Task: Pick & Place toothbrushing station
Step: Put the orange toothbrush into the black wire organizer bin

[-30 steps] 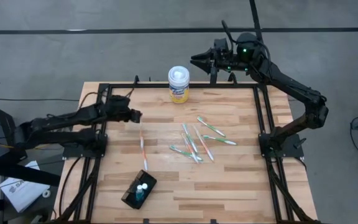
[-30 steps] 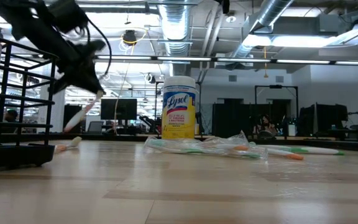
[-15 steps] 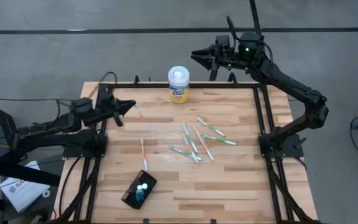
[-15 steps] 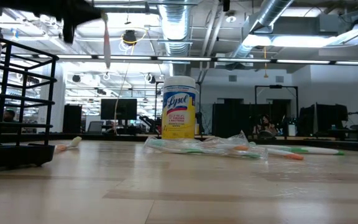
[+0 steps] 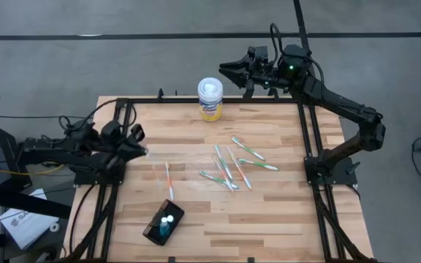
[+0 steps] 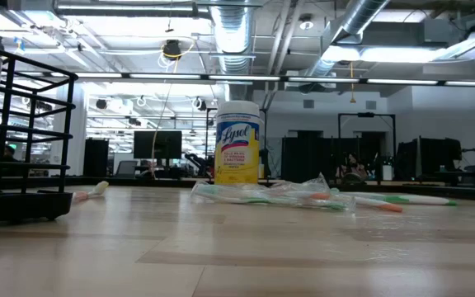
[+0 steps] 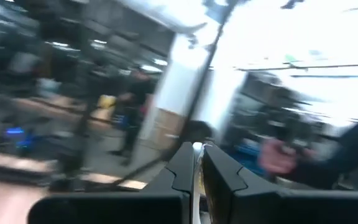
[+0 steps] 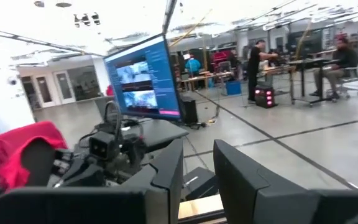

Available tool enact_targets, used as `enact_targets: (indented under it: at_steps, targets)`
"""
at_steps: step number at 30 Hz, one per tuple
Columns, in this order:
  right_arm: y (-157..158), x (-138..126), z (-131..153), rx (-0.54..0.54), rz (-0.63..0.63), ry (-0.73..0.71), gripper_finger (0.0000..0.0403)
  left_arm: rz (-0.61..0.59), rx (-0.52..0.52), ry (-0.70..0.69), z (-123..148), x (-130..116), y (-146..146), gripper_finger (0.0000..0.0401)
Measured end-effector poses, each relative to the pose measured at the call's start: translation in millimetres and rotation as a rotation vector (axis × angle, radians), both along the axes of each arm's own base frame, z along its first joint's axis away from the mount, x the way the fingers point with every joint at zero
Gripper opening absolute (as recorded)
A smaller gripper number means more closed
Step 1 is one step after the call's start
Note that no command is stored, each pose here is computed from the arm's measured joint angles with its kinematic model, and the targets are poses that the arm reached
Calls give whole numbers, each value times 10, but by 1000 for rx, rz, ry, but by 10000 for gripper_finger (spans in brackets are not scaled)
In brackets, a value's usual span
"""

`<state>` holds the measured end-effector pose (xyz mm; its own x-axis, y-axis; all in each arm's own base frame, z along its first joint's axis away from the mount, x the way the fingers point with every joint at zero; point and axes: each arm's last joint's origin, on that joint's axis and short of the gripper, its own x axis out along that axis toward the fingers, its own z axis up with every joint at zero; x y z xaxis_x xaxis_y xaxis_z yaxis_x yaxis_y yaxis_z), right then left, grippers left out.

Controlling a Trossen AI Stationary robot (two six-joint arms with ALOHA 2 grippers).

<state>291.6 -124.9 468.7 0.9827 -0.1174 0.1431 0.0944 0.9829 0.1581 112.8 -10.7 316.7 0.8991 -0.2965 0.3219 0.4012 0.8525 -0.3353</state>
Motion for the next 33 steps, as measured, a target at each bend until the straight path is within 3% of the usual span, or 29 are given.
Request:
enact_targets:
  at_steps: [5, 11, 14, 19, 26, 33]
  targets:
    - [82, 33, 4, 40, 33, -9, 82, -184, 22, 41, -42, 56, -156, 6]
    - [159, 64, 6, 87, 66, -15, 82, -299, 114, 96, -150, 204, -371, 6]
    - [194, 76, 7, 89, 78, -16, 82, -326, 151, 87, -180, 276, -469, 6]
    - [240, 91, 7, 87, 98, -14, 82, -324, 227, -50, -142, 363, -596, 6]
    - [386, 134, 6, 41, 163, -7, 82, -311, 366, -82, -212, 397, -715, 6]
    - [588, 186, 6, 26, 204, -7, 82, -397, 477, 95, -423, 358, -805, 6]
